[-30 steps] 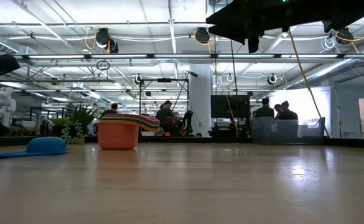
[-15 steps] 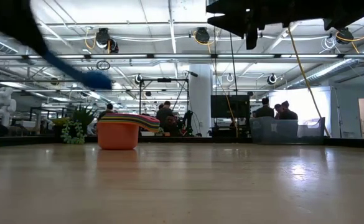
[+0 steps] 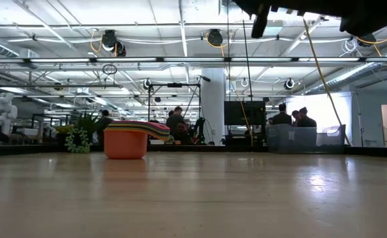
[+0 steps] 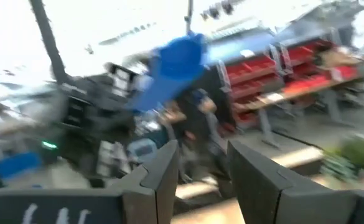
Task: Nest measuring cups in basket
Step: Stack the blue measuring cup on top of the light red measuring cup
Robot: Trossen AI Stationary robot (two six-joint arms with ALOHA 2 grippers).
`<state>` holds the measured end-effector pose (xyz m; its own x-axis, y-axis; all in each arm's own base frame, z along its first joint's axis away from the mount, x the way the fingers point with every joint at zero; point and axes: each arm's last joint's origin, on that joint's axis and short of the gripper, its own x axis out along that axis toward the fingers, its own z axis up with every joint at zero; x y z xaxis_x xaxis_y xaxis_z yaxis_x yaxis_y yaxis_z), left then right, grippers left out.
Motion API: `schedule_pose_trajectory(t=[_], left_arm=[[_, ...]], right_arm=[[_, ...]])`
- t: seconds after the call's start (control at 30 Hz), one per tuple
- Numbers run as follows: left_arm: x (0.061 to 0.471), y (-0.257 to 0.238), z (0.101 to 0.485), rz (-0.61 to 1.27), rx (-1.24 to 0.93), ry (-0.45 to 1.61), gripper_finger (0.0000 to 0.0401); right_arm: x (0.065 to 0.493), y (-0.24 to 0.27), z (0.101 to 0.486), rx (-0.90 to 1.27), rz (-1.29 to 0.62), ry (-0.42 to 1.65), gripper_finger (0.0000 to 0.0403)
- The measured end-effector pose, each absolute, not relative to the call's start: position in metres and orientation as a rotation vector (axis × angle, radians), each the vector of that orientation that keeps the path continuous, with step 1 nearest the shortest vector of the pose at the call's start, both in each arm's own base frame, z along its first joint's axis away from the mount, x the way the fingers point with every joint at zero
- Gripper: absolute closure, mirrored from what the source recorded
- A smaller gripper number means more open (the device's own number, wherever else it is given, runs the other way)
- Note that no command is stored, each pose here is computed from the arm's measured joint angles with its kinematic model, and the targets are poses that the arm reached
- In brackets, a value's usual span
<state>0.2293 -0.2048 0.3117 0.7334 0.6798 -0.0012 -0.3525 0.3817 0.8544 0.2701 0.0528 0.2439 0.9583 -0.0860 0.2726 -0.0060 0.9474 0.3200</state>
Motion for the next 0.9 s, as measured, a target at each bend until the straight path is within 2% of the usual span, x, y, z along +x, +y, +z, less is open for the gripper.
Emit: schedule_pose_trajectory(t=[0.17, 0.47, 0.67, 0.8, 0.9], left_arm=[[0.246, -0.186, 0.312, 0.771, 0.847, 0.373, 0.0395], [0.284, -0.181, 0.318, 0.869, 0.664, 0.338, 0.0395], [0.299, -0.191, 0.344, 0.763, 0.590, 0.349, 0.0395], [0.307, -0.193, 0.373, 0.607, 0.518, 0.282, 0.0395], [0.315, -0.192, 0.384, 0.528, 0.543, 0.226, 0.0395]], right_arm=[[0.283, 0.058, 0.245, 0.346, 0.032, -0.351, 0.0270], [0.309, 0.066, 0.251, 0.254, 0.052, -0.306, 0.0270], [0.307, 0.058, 0.255, 0.191, 0.006, -0.236, 0.0270], [0.300, 0.053, 0.260, 0.171, -0.033, -0.152, 0.0270], [0.292, 0.051, 0.268, 0.171, -0.032, -0.136, 0.0270]])
